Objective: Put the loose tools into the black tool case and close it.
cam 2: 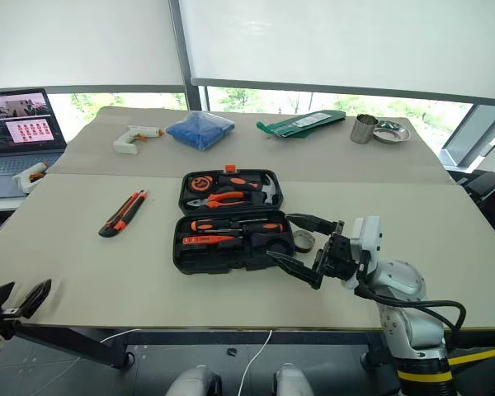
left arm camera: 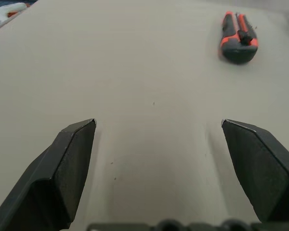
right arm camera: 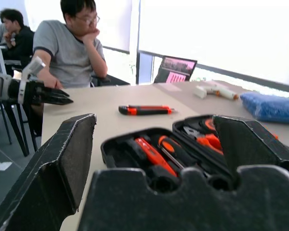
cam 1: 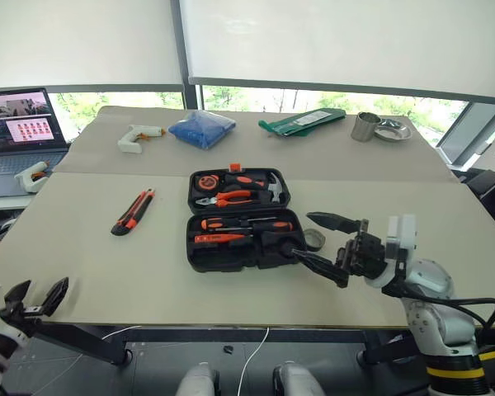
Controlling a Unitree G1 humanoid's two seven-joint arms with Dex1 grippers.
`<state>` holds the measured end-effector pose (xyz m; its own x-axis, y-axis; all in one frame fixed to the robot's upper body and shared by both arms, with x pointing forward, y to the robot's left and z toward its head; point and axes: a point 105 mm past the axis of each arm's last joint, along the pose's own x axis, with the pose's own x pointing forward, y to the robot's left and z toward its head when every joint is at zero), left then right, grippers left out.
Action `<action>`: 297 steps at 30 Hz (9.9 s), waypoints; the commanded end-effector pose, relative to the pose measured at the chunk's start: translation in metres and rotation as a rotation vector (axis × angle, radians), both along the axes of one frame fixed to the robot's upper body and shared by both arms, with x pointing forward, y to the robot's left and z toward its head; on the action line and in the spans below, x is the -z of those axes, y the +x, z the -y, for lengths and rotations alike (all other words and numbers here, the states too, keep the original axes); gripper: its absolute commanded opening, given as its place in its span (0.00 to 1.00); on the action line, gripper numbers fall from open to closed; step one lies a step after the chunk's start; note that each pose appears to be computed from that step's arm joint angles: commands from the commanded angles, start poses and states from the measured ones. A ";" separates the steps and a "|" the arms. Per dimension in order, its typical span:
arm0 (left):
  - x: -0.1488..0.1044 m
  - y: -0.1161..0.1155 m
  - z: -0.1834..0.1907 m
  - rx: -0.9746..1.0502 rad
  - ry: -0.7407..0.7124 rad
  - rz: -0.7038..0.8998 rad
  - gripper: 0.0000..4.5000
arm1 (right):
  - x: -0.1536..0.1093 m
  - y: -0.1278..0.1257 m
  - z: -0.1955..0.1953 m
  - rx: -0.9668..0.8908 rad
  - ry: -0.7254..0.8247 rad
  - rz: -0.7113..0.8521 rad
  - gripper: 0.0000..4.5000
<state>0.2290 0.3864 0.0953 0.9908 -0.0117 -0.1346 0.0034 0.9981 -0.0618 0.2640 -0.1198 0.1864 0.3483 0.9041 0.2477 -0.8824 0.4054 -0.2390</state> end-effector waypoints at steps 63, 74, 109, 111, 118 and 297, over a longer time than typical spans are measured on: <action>-0.039 0.098 0.279 1.430 0.706 -0.155 0.38 | -0.001 -0.017 0.022 -0.002 -0.277 -0.034 1.00; -0.034 0.107 0.288 1.421 0.724 -0.181 0.38 | 0.002 -0.017 0.019 0.005 -0.269 -0.046 1.00; -0.014 0.108 0.309 1.412 0.498 0.069 0.00 | 0.006 -0.015 0.019 0.034 -0.223 -0.057 1.00; -0.010 0.105 0.310 1.425 0.510 0.066 0.00 | 0.006 -0.015 0.020 0.035 -0.223 -0.058 1.00; 0.019 0.106 0.295 1.355 0.485 -0.142 0.00 | 0.007 -0.014 0.019 0.037 -0.220 -0.059 1.00; -0.055 0.134 0.169 0.669 -0.023 -0.526 0.99 | 0.015 0.092 0.036 0.441 -0.596 -0.920 0.98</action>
<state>0.3554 0.2204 0.1494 0.5627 -0.6076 -0.5605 0.6016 0.7660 -0.2265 0.3517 -0.1515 0.1767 0.4866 0.5918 -0.6426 -0.7040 0.7012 0.1126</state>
